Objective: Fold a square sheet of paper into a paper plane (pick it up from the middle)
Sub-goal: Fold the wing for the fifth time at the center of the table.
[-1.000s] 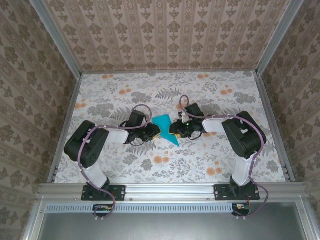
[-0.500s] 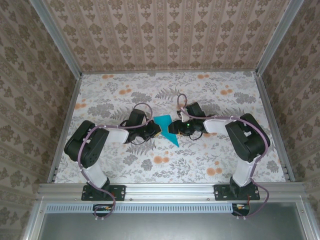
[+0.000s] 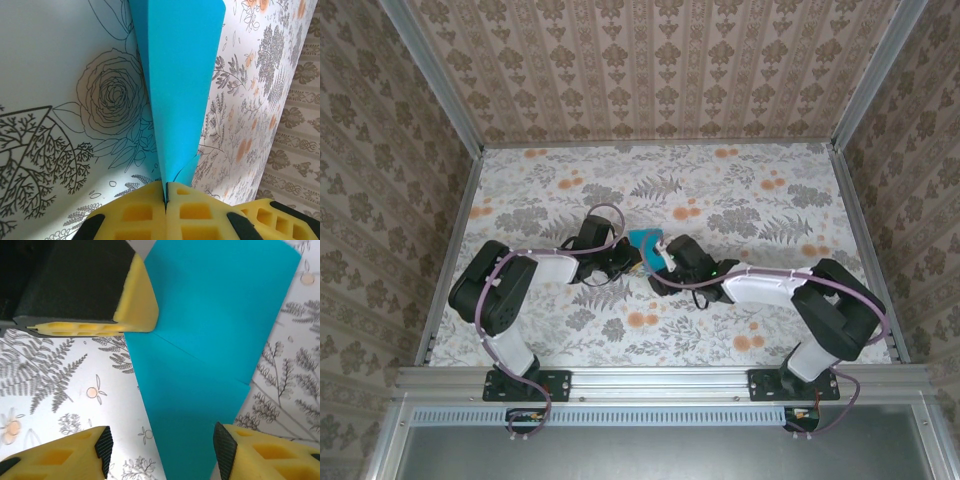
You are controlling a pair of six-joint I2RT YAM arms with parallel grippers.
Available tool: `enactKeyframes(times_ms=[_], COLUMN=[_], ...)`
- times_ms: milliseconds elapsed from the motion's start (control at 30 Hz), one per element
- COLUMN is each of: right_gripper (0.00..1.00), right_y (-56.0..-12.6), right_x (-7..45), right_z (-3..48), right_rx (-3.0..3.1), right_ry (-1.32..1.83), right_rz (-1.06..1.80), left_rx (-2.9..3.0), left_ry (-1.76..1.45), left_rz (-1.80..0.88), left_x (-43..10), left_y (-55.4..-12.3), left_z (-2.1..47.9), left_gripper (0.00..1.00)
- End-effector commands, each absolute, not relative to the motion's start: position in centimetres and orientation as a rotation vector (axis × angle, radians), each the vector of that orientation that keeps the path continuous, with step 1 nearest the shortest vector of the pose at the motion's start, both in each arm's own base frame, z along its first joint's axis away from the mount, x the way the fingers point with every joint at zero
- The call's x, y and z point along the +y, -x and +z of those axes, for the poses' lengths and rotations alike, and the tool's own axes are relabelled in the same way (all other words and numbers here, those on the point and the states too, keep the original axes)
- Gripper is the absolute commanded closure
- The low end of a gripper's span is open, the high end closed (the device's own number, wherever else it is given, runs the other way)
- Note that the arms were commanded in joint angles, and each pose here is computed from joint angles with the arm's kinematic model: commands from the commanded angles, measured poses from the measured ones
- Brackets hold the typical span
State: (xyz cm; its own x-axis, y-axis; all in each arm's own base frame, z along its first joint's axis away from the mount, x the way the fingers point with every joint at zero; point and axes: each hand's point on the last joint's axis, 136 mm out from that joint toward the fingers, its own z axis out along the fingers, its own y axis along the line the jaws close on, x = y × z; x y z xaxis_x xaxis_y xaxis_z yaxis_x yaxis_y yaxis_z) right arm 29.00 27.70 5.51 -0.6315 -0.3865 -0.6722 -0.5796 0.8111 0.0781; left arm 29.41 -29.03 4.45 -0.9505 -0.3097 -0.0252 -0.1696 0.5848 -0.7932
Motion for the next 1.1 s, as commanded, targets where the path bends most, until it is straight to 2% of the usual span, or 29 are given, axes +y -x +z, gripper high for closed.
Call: enactKeyframes(times_ms=[0, 333, 733, 933, 1067], right_gripper=[0.39, 0.42, 0.68, 0.84, 0.92], right_y=[-30.4, -31.7, -31.8, -31.7, -31.9], right_x=[27.7, 29.2, 28.8, 28.7, 28.4], right_z=[4.9, 3.4, 2.7, 3.1, 3.4], right_rx=[2.243, 2.209, 2.184, 2.212, 2.251], right_ry=[0.777, 0.812, 0.823, 0.786, 0.732], right_rz=[0.155, 0.037, 0.007, 0.051, 0.144], left_rx=[2.631, 2.631, 2.63, 2.613, 2.591], left_ry=[0.415, 0.425, 0.434, 0.434, 0.451], left_rz=[-1.33, -1.333, -1.339, -1.332, -1.325], left_x=[-29.5, -29.4, -29.3, -28.7, -27.5], left_y=[-29.8, -29.7, -29.8, -29.9, -30.3], left_z=[6.1, 6.3, 6.5, 7.1, 7.9], left_gripper=[0.95, 0.95, 0.94, 0.86, 0.75])
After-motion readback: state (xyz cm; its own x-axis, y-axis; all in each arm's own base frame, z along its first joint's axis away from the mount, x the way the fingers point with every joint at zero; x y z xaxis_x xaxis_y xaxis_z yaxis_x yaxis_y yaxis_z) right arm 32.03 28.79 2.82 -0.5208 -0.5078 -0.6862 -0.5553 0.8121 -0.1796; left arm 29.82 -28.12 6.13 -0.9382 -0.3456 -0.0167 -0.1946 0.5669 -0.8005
